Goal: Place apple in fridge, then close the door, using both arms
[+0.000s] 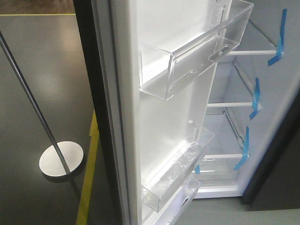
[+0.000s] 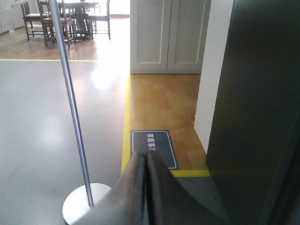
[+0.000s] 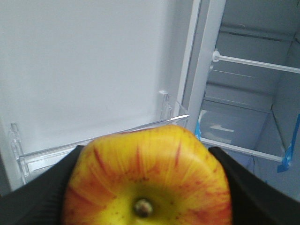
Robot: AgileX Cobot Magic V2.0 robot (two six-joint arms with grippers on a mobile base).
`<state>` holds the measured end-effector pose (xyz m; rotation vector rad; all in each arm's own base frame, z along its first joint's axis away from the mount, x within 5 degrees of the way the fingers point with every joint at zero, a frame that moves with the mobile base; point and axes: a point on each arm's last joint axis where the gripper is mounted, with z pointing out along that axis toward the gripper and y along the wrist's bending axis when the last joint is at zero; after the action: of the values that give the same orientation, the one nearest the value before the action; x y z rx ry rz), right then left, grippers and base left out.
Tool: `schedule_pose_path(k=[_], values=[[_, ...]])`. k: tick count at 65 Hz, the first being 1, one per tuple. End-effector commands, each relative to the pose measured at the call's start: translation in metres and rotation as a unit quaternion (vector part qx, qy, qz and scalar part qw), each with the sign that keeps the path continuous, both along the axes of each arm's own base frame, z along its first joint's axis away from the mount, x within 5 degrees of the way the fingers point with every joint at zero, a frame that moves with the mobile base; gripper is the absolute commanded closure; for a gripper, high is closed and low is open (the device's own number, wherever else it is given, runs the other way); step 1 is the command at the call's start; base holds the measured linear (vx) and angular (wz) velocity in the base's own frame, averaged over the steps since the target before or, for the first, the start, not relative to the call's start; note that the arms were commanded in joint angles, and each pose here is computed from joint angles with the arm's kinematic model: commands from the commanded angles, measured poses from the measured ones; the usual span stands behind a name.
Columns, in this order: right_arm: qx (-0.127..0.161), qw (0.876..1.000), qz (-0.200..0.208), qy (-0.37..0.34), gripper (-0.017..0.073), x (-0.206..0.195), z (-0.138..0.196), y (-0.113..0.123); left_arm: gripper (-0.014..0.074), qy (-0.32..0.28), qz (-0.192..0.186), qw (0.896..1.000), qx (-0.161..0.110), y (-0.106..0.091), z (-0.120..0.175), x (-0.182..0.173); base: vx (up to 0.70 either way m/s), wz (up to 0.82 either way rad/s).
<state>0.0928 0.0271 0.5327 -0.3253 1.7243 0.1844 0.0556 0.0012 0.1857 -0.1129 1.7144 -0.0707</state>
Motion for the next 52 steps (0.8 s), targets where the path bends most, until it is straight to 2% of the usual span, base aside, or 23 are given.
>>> schedule_pose_path(k=[1,52], values=[[0.016,0.999,-0.007,-0.049,0.0482,-0.0022,0.0134,-0.0007,0.0599,-0.053,-0.001,0.999,-0.004,-0.0003,0.0133,-0.001,0.0,0.0],[0.016,0.999,-0.007,-0.049,0.0482,-0.0022,0.0134,-0.0007,0.0599,-0.053,-0.001,0.999,-0.004,-0.0003,0.0133,-0.001,0.0,0.0]])
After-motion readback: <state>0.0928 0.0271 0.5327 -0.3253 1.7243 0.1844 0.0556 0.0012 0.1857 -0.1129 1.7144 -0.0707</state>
